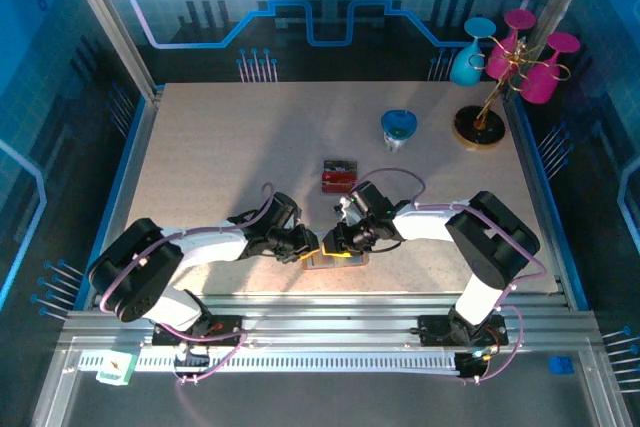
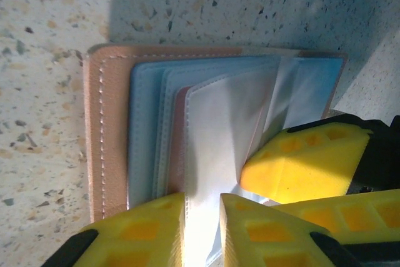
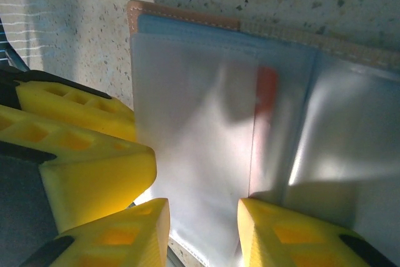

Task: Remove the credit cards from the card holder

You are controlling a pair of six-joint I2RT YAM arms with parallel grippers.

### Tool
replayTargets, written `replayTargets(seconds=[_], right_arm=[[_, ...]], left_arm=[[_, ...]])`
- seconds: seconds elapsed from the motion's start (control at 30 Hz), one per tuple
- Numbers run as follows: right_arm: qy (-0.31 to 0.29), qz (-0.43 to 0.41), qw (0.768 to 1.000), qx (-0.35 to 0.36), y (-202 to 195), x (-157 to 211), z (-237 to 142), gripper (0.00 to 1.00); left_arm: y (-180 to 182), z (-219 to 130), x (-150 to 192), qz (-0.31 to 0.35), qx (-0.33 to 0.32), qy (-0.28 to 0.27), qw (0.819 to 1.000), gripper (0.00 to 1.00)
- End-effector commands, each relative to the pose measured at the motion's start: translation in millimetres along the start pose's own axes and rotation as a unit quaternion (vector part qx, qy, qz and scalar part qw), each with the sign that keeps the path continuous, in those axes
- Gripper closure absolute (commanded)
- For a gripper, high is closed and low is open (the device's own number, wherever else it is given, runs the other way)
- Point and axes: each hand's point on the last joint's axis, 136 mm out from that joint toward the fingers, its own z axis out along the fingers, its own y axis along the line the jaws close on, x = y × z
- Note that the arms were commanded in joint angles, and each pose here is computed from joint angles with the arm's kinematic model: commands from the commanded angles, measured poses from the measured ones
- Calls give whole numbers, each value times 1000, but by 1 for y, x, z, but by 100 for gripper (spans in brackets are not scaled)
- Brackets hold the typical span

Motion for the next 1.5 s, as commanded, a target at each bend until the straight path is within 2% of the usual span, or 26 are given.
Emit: replayTargets(seconds=[0.0,0.23,0.4,0.83,1.07,1.3,1.47], right_arm=[[11,24,1000,17,-14,11,-1,65],[6,23,1000,15,-11,10,-4,65],[-8,10,1000,2,6,5,-16,65],[-60,-23,998,13,34,-10,-72,63],[-93,-13,995,20,22,-14,-102,63],[-105,0,994,21,10,-11,-114,63],[-109,4,994,22,5,-10,-114,62]], left_arm=[[-15,2,0,2,18,9,1000,82],[-15,5,0,7,16,11,1000,90],[-7,3,-2,18,-7,1,1000,98],[-17,-22,-11,53,-17,-35,998,98],[-41,-20,-14,74,6,-21,997,90],[-60,-5,-15,90,7,8,996,68],[-67,5,-17,97,1,18,995,62]])
